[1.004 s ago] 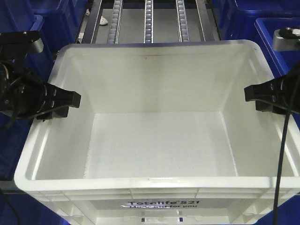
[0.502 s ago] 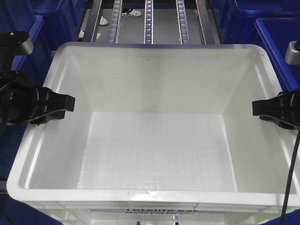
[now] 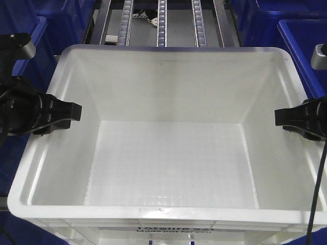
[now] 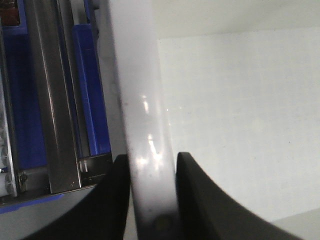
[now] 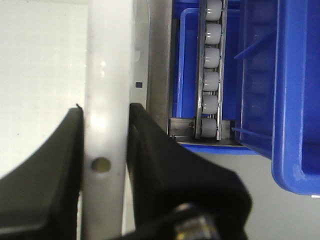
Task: Move bin from left to right shelf
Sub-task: 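Hold the tote with both grippers while the base turns away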
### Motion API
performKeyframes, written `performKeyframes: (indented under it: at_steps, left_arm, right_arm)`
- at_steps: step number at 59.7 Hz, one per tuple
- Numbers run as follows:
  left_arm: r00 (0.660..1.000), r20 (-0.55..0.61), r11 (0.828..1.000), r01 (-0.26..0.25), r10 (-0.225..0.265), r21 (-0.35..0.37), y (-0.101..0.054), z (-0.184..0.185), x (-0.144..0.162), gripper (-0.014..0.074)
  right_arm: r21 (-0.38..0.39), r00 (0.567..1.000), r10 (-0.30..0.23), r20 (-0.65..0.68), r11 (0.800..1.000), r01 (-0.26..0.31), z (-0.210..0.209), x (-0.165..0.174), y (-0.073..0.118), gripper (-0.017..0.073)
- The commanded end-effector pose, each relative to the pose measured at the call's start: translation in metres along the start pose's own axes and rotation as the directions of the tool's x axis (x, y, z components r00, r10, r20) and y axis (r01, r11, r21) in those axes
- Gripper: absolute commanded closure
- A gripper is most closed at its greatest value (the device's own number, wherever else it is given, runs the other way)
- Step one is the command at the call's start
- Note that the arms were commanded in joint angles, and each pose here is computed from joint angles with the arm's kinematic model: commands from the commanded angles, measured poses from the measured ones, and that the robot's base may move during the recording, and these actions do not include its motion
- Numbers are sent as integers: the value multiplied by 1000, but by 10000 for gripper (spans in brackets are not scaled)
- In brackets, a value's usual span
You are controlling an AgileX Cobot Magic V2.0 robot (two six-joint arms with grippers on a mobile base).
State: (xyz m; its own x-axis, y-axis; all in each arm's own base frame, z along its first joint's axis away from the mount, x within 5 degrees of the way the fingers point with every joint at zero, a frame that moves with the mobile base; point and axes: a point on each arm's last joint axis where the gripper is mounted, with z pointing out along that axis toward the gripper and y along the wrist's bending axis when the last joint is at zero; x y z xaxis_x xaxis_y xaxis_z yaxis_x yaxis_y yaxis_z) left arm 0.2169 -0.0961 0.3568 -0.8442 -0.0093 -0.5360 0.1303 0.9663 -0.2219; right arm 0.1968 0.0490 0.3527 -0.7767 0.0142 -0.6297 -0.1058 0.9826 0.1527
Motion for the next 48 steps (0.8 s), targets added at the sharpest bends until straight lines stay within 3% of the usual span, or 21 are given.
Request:
performKeyframes:
  at_steps: [1, 48]
  left_arm:
    - [986, 165, 997, -30, 17, 77, -8, -25, -12, 600]
    - [986, 166, 997, -30, 17, 77, -8, -25, -12, 600]
  right_arm:
    - [-9, 984, -23, 177, 1000, 25, -18, -17, 1, 559]
    - [-9, 984, -23, 177, 1000, 25, -18, -17, 1, 559]
